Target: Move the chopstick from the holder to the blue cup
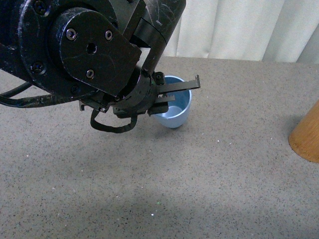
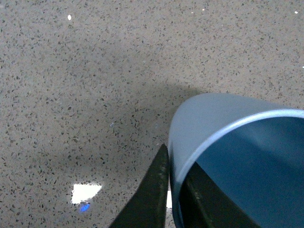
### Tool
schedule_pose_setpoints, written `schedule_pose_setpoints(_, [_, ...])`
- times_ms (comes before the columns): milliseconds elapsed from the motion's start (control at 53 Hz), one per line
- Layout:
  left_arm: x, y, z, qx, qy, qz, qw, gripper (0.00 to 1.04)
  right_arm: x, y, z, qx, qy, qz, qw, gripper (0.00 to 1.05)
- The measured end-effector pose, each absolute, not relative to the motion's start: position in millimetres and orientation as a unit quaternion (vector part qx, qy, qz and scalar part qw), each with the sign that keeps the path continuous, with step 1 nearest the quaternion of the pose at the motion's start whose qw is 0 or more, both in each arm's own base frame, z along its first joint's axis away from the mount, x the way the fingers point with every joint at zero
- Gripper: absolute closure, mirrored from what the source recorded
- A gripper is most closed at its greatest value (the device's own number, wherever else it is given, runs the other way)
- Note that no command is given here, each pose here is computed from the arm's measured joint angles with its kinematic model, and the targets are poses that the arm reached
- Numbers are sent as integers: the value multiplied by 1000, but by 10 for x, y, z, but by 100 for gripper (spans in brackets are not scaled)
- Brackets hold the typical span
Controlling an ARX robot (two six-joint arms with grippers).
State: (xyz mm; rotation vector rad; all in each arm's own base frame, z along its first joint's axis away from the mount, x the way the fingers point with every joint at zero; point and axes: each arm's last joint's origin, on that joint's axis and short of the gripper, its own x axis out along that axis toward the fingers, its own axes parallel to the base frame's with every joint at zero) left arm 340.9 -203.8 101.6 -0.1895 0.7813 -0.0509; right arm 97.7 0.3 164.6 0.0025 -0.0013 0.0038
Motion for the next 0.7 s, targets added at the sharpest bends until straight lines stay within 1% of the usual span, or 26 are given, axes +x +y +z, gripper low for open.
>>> schedule_pose_setpoints(94, [3425, -2068, 1047, -92, 377, -29, 921, 75, 977, 3, 1646, 1, -1, 2, 1000, 10])
schedule_pose_setpoints(132, [3428, -2075, 1055, -93, 376, -30, 921, 70, 977, 3, 1646, 1, -1, 2, 1000, 10])
schedule_pose_setpoints(151, [3433, -2082, 1062, -93, 375, -30, 922, 64, 977, 3, 1646, 1, -1, 2, 1000, 10])
schedule_pose_setpoints(189, [3438, -2087, 1070, -93, 374, -31, 922, 61, 977, 3, 1646, 1, -1, 2, 1000, 10])
schedule_pose_setpoints(377, [3467, -2113, 1116, -93, 372, -33, 923, 34, 977, 3, 1646, 1, 0, 2, 1000, 10])
schedule_pose_setpoints(415, [3470, -2115, 1121, -93, 371, -33, 923, 30, 977, 3, 1646, 1, -1, 2, 1000, 10])
schedule_pose_setpoints(491, [3478, -2119, 1132, -93, 370, -34, 924, 20, 977, 3, 1646, 1, -1, 2, 1000, 10])
schedule_pose_setpoints(566, [3489, -2126, 1148, -91, 369, -35, 924, 6, 977, 3, 1646, 1, -1, 2, 1000, 10])
schedule_pose_setpoints(585, [3492, -2127, 1151, -90, 369, -35, 925, 5, 977, 3, 1646, 1, -1, 2, 1000, 10])
schedule_pose_setpoints(660, [3497, -2128, 1158, -90, 368, -35, 925, 7, 977, 3, 1647, 1, -1, 2, 1000, 10])
schedule_pose_setpoints(698, [3496, -2128, 1157, -89, 368, -34, 925, 7, 977, 3, 1646, 1, -1, 2, 1000, 10])
